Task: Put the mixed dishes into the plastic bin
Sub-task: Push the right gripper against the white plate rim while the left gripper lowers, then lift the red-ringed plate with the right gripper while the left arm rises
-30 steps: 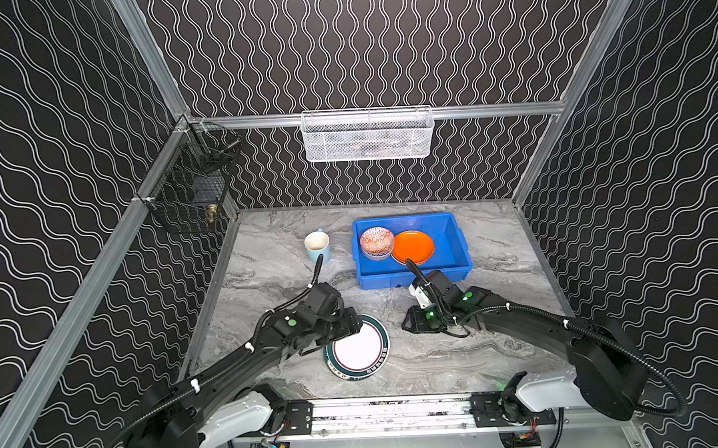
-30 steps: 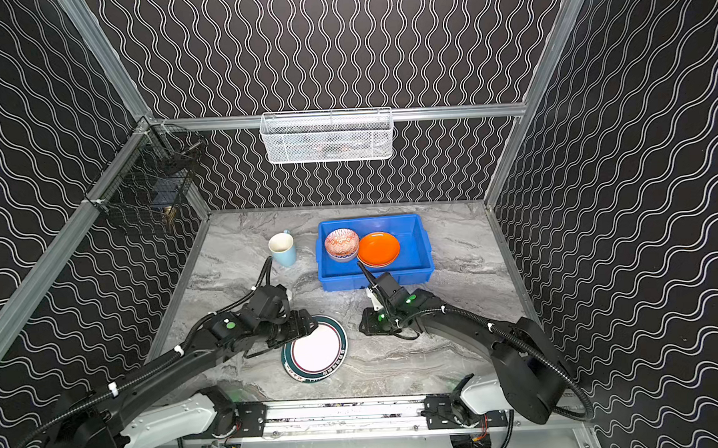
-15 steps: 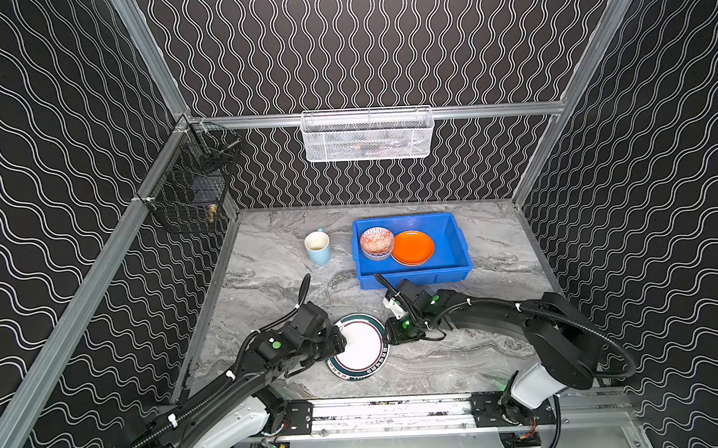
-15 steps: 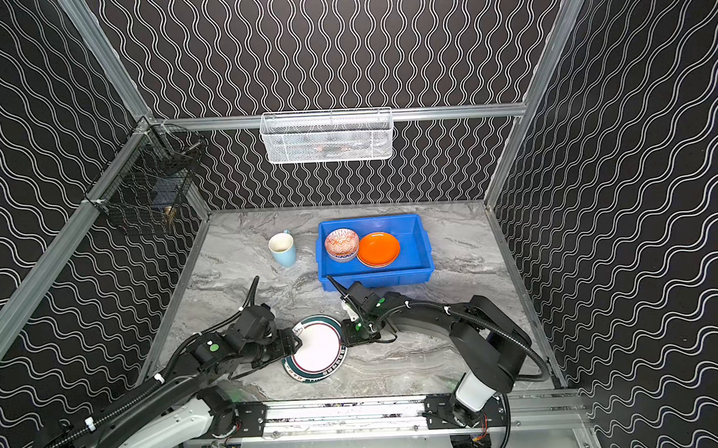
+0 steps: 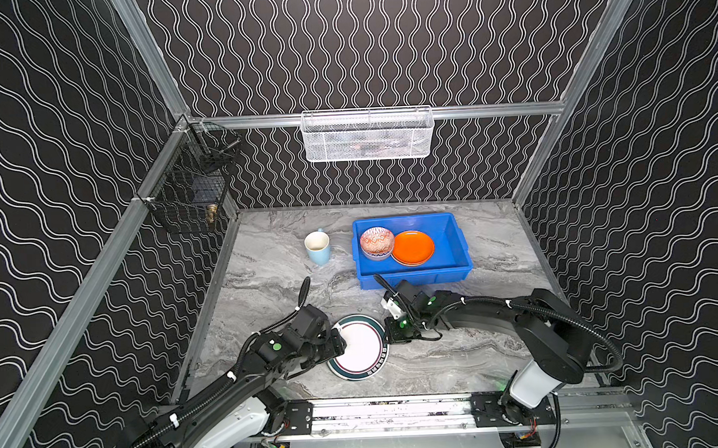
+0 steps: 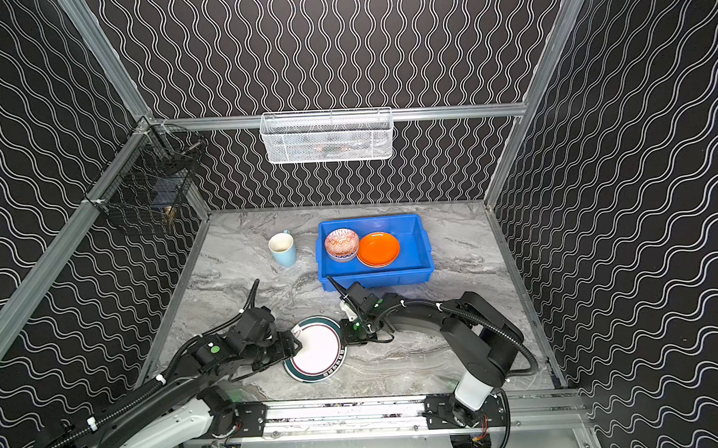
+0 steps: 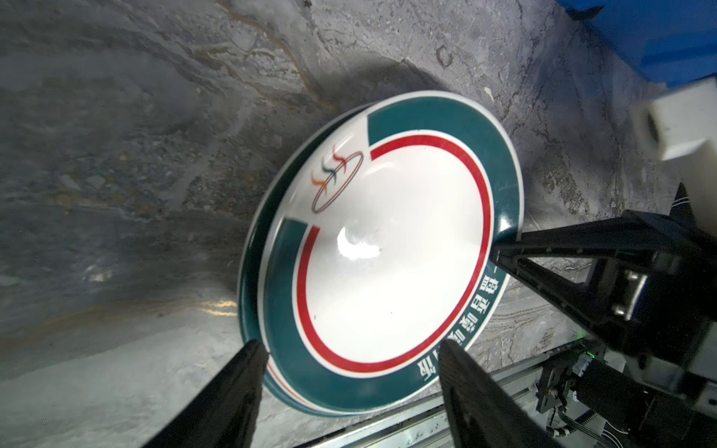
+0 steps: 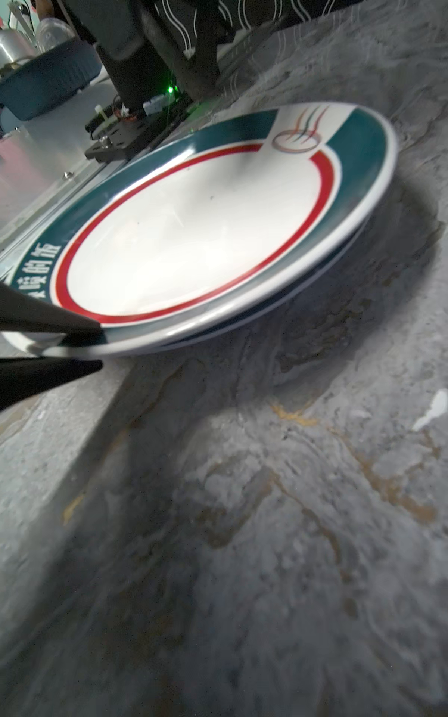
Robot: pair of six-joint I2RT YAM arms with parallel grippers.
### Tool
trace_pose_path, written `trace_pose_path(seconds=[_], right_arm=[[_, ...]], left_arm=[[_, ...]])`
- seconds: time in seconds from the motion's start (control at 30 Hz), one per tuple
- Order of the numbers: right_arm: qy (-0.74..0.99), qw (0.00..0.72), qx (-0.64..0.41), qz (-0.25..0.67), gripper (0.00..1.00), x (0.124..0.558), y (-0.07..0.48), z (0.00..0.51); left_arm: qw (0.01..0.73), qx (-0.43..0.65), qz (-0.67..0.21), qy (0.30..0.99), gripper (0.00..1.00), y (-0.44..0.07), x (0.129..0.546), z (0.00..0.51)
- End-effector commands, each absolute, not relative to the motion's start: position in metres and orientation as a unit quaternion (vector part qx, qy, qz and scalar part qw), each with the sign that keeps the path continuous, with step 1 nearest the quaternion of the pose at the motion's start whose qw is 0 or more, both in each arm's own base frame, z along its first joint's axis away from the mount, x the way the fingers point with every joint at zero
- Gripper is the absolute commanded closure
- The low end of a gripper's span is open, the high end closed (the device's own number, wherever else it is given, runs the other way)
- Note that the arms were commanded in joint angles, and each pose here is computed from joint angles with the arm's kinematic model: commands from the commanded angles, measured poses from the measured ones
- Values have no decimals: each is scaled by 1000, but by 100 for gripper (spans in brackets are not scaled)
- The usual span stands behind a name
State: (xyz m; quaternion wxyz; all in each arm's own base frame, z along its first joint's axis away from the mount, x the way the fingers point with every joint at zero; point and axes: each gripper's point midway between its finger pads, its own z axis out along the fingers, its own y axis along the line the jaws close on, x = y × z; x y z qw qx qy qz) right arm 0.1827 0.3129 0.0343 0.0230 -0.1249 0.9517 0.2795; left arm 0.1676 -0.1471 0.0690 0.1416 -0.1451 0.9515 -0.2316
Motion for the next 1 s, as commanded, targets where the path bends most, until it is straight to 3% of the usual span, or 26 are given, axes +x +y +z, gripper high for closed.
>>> trace_pose_path(seconds=[0.0, 0.5, 0.73, 0.97], right_arm=[[961, 21, -107, 253, 94, 182, 296, 26], [954, 52, -87, 281, 100, 191, 275, 62], [946, 67, -87, 306, 100, 198, 272, 88], [940, 79, -84, 322, 100, 205, 268, 102]], left_arm=[[145, -131, -235, 952, 25, -150, 170, 73], [176, -107, -221, 953, 23, -150, 184, 99], [205, -104, -201, 952, 11, -145, 201, 120], [218, -97, -200, 950, 11, -147, 217, 135]])
